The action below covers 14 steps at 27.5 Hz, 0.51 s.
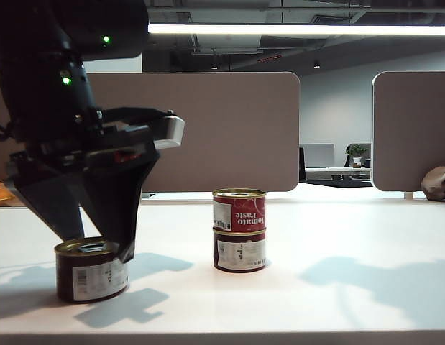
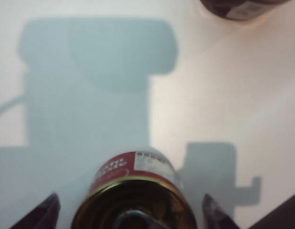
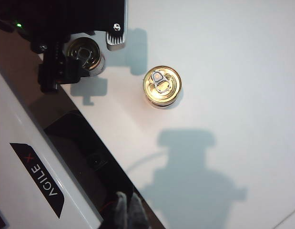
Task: Pick up the cans one by one and stack them together.
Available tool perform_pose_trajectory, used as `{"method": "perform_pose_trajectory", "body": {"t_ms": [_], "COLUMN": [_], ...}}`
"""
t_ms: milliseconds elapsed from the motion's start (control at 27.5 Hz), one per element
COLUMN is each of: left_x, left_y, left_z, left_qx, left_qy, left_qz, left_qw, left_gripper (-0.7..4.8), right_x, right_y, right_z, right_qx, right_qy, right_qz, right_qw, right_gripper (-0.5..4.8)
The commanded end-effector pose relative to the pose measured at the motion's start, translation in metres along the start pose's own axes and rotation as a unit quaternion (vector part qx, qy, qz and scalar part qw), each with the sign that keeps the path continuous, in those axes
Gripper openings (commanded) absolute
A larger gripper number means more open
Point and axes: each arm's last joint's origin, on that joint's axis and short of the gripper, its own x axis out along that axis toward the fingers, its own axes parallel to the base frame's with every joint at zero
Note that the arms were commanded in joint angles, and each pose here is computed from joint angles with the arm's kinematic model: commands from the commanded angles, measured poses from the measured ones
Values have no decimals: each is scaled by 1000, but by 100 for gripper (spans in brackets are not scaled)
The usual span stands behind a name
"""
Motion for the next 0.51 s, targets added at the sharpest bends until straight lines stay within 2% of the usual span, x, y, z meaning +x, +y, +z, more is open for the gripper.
{"method": "perform_pose_trajectory", "body": {"t_ms": [36, 73, 146, 182, 218, 327, 364, 400, 509], "left_x": [6, 9, 10, 10, 10, 10, 9, 9, 6], "left_y": [0, 0, 0, 0, 0, 0, 0, 0, 0], "left_z": [-1, -1, -2, -1, -1, -1, -1, -1, 0], "left_qx": [0, 0, 0, 0, 0, 1, 1, 1, 1], "left_qy": [17, 25, 29, 28, 28, 28, 28, 27, 21], "left_qz": [1, 1, 3, 3, 3, 3, 3, 3, 3], "left_qw": [1000, 1000, 1000, 1000, 1000, 1000, 1000, 1000, 1000], "left_gripper": [358, 329, 316, 251, 212, 198, 151, 132, 120], "right_x": [-4, -4, -5, -5, -5, -5, -5, -5, -5], "right_y": [1, 1, 1, 1, 1, 1, 1, 1, 1], "right_z": [-1, -1, -2, -2, -2, -2, -2, -2, -2], "right_qx": [0, 0, 0, 0, 0, 0, 0, 0, 0], "right_qy": [-7, -8, -9, -9, -9, -9, -10, -10, -9], "right_qz": [1, 1, 0, 0, 0, 0, 0, 0, 0], "right_qw": [1000, 1000, 1000, 1000, 1000, 1000, 1000, 1000, 1000], "right_gripper": [22, 22, 22, 22, 22, 22, 22, 22, 22]}}
